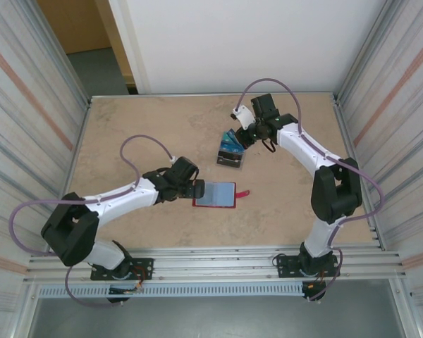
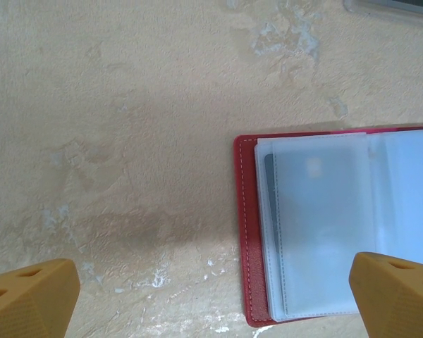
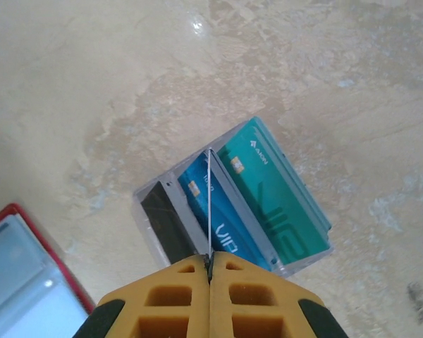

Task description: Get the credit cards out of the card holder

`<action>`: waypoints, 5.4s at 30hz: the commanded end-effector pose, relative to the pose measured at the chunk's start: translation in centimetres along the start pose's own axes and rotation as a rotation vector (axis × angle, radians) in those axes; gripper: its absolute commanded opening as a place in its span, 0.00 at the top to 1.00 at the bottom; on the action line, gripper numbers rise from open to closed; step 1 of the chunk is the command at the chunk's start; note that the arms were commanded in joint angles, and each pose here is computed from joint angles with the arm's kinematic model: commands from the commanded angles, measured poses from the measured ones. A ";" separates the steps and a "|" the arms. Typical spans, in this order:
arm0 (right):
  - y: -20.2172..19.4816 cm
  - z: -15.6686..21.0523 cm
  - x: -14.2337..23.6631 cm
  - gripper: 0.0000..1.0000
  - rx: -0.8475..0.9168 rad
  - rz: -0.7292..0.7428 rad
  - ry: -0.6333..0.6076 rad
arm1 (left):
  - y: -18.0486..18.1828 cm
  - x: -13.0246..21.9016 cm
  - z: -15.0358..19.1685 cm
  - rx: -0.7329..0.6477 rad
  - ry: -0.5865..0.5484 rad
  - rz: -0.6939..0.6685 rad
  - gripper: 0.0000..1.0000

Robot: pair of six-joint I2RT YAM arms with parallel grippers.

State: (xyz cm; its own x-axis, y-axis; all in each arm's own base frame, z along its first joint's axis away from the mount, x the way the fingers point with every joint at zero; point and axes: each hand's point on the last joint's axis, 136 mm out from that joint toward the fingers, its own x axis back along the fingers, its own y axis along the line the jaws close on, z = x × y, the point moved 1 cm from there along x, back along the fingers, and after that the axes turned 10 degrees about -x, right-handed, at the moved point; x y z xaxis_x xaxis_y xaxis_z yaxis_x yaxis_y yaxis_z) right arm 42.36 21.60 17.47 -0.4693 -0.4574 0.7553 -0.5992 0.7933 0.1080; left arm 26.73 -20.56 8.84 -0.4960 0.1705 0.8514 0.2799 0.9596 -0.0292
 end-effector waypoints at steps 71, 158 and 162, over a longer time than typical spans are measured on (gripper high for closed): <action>9.8 8.4 -2.4 0.31 -0.327 0.132 0.227 | 7.3 3.6 1.7 0.281 -0.120 -0.133 0.01; 13.6 14.9 -4.4 0.72 -0.208 0.366 0.411 | 9.1 4.8 2.6 0.373 -0.164 -0.104 0.01; 13.4 14.8 -4.3 0.77 -0.214 0.374 0.404 | 9.1 4.8 2.6 0.371 -0.164 -0.104 0.01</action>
State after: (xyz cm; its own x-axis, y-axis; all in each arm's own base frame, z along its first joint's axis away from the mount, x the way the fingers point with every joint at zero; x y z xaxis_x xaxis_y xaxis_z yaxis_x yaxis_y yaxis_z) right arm 26.60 29.15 4.95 -0.2916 0.0066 0.9565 -0.3166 0.9429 -0.1030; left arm 24.43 -10.54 10.55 -0.6181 0.0737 0.7826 -0.0766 0.9852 -0.1533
